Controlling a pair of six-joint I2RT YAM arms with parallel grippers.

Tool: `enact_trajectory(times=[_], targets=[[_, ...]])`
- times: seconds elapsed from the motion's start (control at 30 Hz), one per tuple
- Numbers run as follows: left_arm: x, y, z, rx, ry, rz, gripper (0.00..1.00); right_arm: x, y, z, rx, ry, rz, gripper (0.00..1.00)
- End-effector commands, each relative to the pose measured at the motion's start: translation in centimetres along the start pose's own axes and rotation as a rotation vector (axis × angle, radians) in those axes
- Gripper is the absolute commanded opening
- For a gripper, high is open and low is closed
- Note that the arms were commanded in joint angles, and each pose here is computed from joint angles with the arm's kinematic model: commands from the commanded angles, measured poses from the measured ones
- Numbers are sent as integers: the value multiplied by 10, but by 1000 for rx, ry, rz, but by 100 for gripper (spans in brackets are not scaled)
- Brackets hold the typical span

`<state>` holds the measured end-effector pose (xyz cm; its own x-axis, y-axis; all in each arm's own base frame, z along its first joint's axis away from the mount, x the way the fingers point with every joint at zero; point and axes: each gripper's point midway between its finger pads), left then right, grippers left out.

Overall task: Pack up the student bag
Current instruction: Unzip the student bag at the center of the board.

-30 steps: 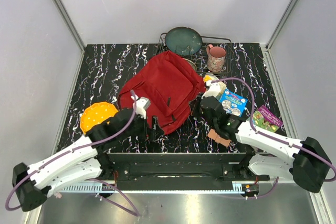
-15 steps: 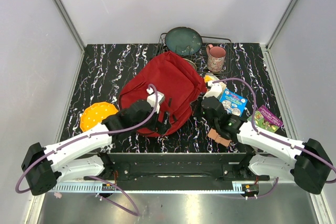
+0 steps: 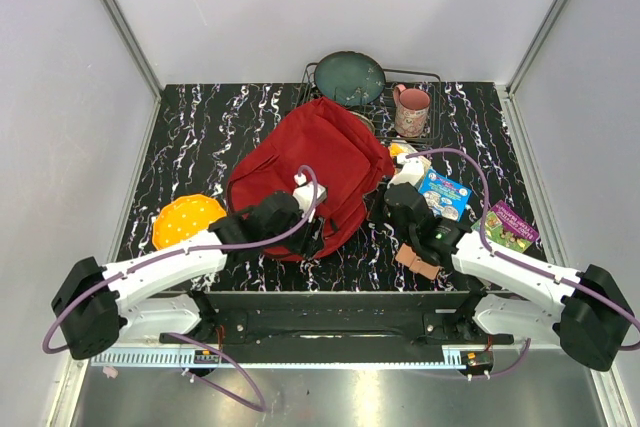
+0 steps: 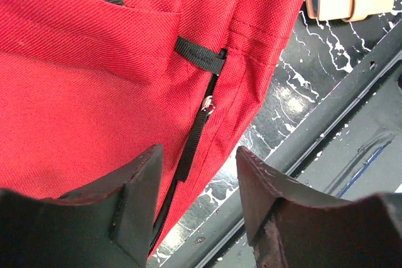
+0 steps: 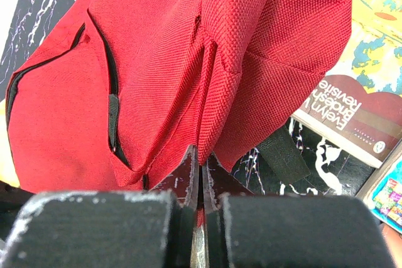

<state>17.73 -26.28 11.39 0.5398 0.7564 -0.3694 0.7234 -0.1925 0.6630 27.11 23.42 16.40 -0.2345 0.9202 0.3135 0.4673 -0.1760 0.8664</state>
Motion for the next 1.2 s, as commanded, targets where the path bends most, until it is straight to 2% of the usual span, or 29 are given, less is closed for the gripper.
enact_trajectory(times=[0.0, 0.1, 0.27, 0.33, 0.43, 0.53, 0.7, 0.8, 0.93, 1.17], targets=[[-21, 21, 2, -48, -76, 20, 52, 12, 36, -5, -94, 33, 60, 0], [-23, 17, 6, -30, -80, 22, 48, 12, 37, -4, -96, 33, 61, 0], [-22, 15, 12, -22, -71, 20, 31, 12, 38, -5, -97, 34, 68, 0], [-20, 17, 12, -31, -59, 15, 30, 12, 38, -6, -97, 38, 71, 0], [-16, 20, 12, -46, -32, 10, 20, 12, 38, -5, -97, 36, 69, 0], [-11, 21, 13, -58, -4, -3, 0, 12, 38, -6, -95, 36, 72, 0], [8, 25, 9, -112, 95, -48, 0, 6, 37, -7, -94, 22, 72, 0], [20, 25, 2, -151, 156, -96, 0, -12, 43, -5, -109, -46, 82, 0], [43, -1, -7, -141, 241, -179, 0, -39, 46, 2, -79, -82, 136, 0], [56, -22, -26, -203, 247, -339, 0, -64, 47, 12, -64, -114, 199, 0]])
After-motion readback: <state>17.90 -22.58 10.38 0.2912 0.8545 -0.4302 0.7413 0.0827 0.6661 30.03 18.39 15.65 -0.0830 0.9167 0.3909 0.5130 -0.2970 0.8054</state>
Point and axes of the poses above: each gripper's point midway between its finger pads, its own z axis out along the fingers, its own x axis along the line the jaws close on, y = z × x, and after that the axes turned 9 degrees about -z, right-handed
